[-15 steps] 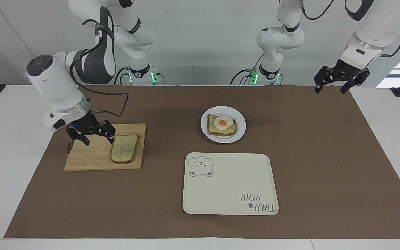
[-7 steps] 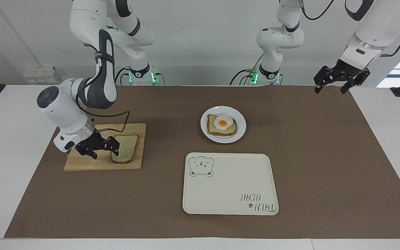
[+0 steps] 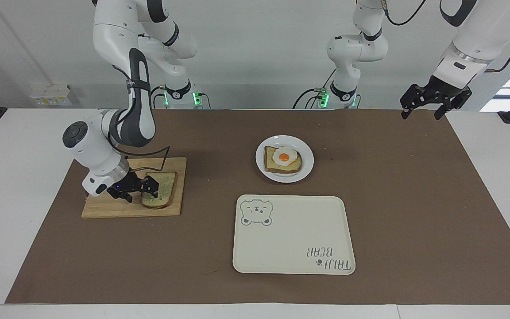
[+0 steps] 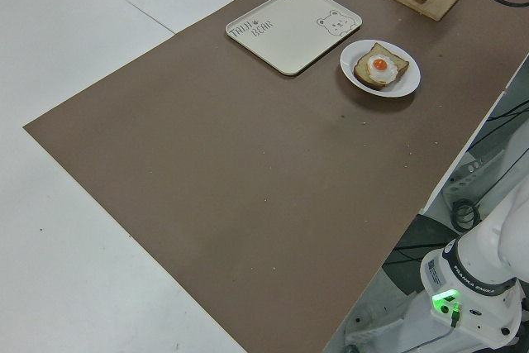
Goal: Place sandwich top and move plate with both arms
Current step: 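Reach the right gripper to the bread slice on the wooden board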
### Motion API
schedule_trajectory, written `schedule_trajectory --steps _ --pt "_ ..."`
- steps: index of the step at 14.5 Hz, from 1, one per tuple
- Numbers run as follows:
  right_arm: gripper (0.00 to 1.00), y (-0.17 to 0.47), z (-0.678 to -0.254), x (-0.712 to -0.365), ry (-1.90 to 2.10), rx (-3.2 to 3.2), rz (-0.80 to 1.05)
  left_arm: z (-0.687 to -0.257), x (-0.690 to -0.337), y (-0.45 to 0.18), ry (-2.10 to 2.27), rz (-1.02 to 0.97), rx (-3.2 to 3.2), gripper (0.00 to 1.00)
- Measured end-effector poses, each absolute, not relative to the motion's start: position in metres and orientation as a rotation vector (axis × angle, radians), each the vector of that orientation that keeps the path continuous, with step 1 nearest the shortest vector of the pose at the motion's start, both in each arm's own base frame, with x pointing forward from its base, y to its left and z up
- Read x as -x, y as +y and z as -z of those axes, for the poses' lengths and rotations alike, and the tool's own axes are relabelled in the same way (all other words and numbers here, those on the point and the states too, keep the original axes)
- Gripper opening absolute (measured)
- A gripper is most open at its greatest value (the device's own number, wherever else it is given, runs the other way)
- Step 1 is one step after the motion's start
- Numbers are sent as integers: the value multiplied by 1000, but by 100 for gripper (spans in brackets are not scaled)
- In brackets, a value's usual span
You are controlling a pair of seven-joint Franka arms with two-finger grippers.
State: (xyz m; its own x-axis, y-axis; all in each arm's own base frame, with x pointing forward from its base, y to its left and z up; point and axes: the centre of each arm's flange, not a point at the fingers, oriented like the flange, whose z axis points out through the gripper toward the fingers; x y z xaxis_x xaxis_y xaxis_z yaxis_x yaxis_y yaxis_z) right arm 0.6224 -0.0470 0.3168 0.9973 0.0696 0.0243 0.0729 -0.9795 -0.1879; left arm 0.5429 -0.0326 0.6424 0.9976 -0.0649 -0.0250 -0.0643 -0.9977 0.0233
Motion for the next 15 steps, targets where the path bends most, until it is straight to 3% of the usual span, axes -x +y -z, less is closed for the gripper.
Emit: schedule_trajectory --steps 5,8,12,14,15 --pt "100 -49 -310 -618 -79 2934 10 -642 -543 -33 -101 40 -3117 100" --pt "89 -50 -310 -617 -72 2931 9 -642 -543 -33 -101 40 -3117 100" --pt "44 -50 -310 -617 -71 2930 11 -642 -543 -33 -101 40 -3117 100" --pt "27 -53 -312 -617 -65 2931 16 -642 -543 -33 -101 40 -3117 100" --pt "23 -53 -313 -617 -64 2931 19 -642 -543 -33 -101 40 -3117 100"
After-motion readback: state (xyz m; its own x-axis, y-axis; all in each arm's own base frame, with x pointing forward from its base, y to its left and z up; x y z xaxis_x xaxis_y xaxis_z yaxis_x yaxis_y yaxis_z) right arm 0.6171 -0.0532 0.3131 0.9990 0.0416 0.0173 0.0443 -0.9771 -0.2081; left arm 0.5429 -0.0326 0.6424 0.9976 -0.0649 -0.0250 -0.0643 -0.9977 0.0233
